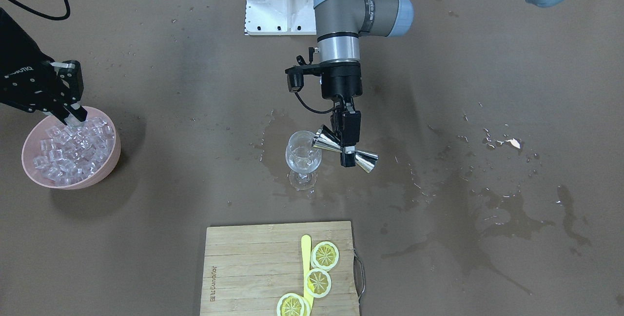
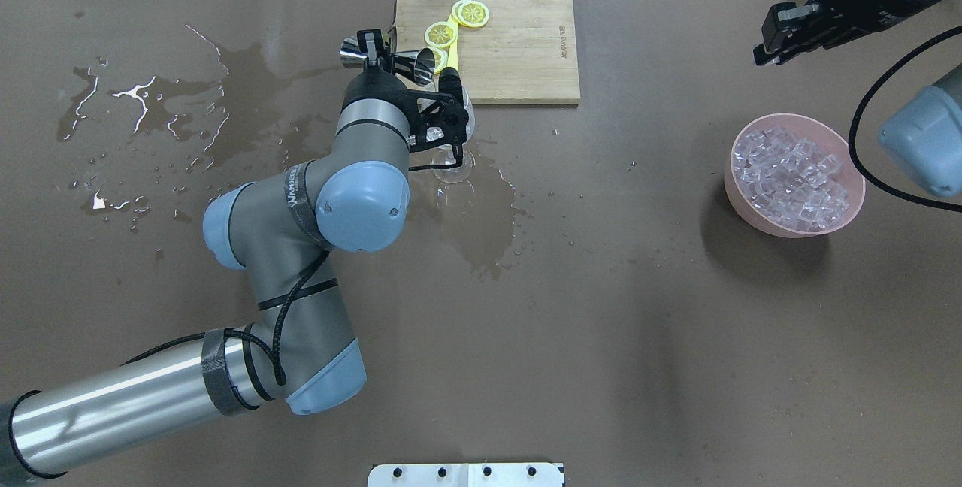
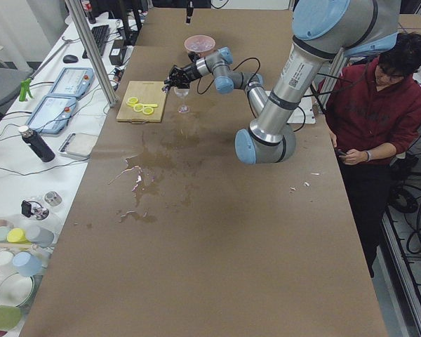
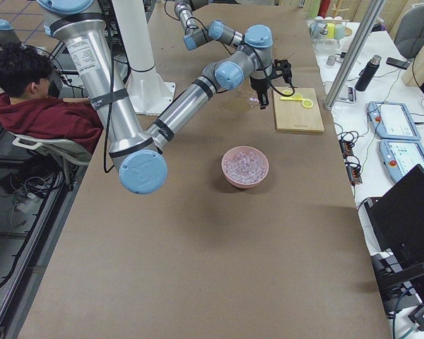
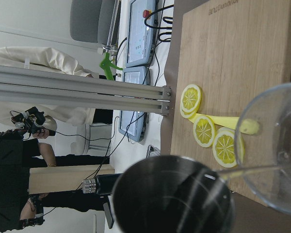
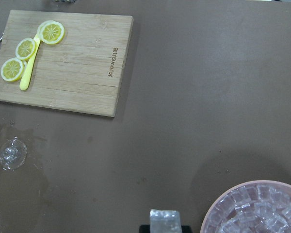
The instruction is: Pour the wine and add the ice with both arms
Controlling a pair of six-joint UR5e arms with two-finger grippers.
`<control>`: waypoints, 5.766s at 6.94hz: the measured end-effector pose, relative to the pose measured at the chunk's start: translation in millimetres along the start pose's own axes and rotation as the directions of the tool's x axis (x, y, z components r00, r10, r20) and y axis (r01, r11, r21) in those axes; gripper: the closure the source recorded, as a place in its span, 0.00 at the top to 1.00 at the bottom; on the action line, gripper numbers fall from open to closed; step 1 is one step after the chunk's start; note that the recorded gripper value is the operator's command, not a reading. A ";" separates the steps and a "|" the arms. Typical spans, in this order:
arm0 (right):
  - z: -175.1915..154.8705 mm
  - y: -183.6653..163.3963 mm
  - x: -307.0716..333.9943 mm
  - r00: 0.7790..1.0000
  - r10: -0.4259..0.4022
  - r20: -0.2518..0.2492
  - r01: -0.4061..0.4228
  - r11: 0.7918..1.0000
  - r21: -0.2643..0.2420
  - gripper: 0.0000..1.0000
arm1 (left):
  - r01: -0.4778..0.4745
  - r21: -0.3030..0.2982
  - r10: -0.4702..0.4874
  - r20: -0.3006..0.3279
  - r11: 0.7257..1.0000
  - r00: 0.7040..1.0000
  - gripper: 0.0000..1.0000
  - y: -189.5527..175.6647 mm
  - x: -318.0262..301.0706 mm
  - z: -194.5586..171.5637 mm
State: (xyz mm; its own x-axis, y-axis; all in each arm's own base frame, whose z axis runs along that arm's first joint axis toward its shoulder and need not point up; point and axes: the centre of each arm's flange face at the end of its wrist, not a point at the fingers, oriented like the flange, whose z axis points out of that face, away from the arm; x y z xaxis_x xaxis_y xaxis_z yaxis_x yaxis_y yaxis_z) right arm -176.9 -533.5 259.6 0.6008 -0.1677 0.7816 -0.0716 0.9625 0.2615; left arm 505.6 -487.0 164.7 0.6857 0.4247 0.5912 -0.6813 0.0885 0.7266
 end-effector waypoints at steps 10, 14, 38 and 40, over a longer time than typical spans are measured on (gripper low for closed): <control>10.3 -35.5 -31.6 1.000 0.005 0.004 -0.005 1.000 -0.001 0.07 | -0.199 -0.074 0.201 0.028 0.977 0.979 0.00 -12.2 -5.5 -1.3; 24.4 -53.2 -62.7 1.000 0.013 0.007 -0.013 1.000 -0.012 0.07 | -0.271 -0.086 0.276 0.044 0.959 0.960 0.00 -27.4 -3.0 -8.1; 144.3 -70.8 -351.6 0.986 0.112 -0.123 -0.129 0.983 -0.134 0.07 | 0.915 -0.187 -0.925 -0.201 0.358 0.321 0.00 408.0 -8.4 100.9; 150.9 -62.0 -360.7 0.986 0.101 -0.131 -0.118 0.985 -0.130 0.13 | 0.957 -0.148 -0.949 -0.236 0.249 0.210 0.00 453.1 25.8 118.7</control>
State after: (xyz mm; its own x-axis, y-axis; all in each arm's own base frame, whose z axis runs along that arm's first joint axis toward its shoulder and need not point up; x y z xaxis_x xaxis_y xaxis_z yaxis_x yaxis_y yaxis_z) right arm -509.3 -564.9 46.9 0.6899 -0.0407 0.7228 -0.0376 0.9951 0.0919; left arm 245.0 -542.9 550.7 0.7300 0.2183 -0.6477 0.4486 0.5618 0.6951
